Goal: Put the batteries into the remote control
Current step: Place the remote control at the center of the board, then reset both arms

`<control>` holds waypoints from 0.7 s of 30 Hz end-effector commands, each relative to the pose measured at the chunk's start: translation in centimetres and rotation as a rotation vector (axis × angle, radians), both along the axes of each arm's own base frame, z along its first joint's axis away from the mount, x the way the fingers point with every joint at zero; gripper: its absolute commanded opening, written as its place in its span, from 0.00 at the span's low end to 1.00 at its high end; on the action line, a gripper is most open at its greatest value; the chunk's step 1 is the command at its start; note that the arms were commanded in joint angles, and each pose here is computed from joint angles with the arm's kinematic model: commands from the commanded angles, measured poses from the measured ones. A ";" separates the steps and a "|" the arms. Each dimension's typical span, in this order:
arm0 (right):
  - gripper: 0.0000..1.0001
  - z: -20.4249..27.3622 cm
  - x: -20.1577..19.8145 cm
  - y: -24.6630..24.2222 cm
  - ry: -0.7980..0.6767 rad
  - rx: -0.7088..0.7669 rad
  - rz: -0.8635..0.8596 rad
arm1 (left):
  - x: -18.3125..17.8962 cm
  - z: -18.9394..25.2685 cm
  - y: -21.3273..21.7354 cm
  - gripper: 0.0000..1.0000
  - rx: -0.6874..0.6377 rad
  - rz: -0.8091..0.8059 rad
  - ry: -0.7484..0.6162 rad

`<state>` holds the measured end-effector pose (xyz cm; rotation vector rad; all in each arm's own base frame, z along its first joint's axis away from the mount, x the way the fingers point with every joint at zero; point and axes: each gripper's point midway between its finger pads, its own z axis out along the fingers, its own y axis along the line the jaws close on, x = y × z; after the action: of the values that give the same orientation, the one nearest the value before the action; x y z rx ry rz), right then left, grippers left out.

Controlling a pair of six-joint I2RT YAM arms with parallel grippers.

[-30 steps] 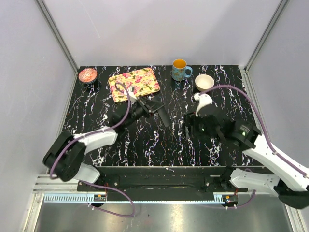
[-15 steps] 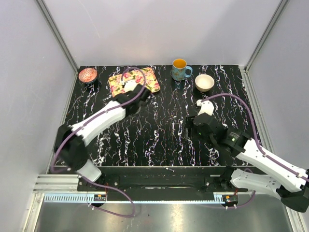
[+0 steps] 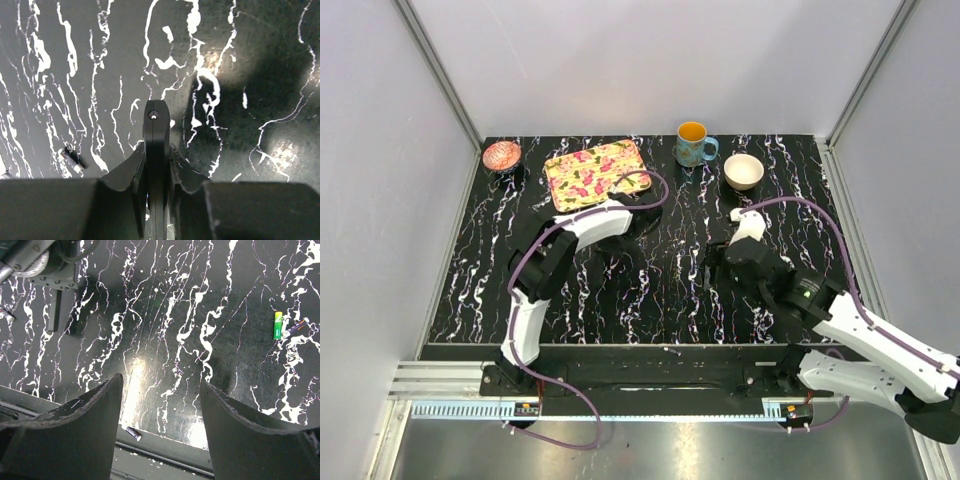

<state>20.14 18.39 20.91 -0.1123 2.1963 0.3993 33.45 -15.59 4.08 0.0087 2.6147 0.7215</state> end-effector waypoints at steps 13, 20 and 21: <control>0.71 1.5 -0.2 -1.6 -0.057 0.046 -0.044 | 2.0 3.1 -4.7 0.75 -0.223 -0.112 -0.088; 0.72 0.6 -0.2 -2.6 -0.075 0.040 -0.075 | -1.2 12.1 -3.1 0.90 -0.601 -0.127 -0.349; 0.72 0.5 -0.2 -2.7 -0.080 0.036 -0.077 | -1.1 15.4 -2.3 0.96 -0.699 -0.125 -0.463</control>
<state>19.36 16.72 21.32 -0.0809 2.1481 0.4195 32.38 -18.44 9.98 0.0012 2.5315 0.2243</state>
